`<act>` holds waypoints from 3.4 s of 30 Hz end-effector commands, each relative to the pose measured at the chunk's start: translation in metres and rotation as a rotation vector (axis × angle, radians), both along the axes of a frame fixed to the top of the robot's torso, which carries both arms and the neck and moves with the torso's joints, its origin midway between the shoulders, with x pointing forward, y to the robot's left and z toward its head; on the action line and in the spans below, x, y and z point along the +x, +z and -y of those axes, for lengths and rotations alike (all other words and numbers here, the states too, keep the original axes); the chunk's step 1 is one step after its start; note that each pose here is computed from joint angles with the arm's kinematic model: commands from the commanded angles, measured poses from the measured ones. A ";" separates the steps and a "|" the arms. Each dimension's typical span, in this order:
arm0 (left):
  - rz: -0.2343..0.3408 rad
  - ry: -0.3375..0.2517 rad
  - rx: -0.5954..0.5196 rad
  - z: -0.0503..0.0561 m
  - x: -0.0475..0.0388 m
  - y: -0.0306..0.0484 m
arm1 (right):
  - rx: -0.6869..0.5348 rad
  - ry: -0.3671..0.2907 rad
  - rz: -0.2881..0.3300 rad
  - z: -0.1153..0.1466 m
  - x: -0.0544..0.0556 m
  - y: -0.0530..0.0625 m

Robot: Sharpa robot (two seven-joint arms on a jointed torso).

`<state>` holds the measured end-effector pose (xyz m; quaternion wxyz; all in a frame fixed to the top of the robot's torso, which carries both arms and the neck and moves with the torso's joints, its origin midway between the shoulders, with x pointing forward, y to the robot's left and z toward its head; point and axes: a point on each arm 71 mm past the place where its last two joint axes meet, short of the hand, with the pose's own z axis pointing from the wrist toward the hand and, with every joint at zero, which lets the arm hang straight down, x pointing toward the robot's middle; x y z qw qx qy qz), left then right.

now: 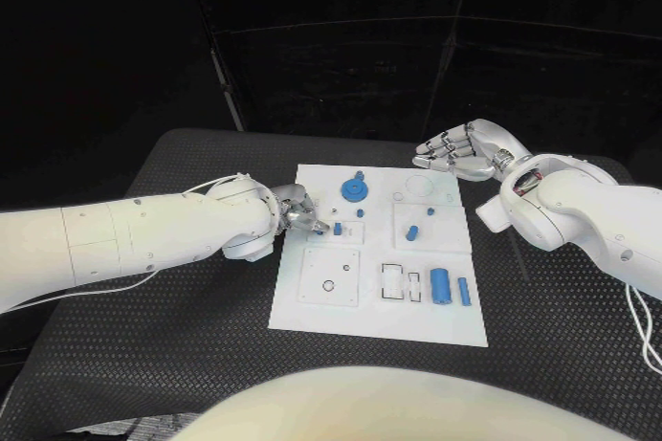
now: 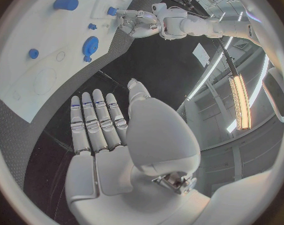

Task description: Assemble the parts on the task board

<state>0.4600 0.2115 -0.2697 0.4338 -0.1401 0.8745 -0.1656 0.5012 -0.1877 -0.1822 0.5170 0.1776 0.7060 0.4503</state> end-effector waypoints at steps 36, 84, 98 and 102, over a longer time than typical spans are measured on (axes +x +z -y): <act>0.007 0.007 -0.001 0.001 -0.0027 0.0020 | 0.006 0.013 0.001 -0.001 -0.001 0.001; 0.422 -0.290 -0.365 0.048 0.0412 0.0708 | 0.021 0.005 0.027 -0.003 0.001 -0.001; 0.408 -0.600 -0.026 0.071 0.0457 0.0403 | 0.031 0.005 0.042 -0.005 0.001 0.000; 0.370 -0.621 0.026 0.073 0.0466 0.0337 | 0.030 0.004 0.042 -0.005 0.001 0.000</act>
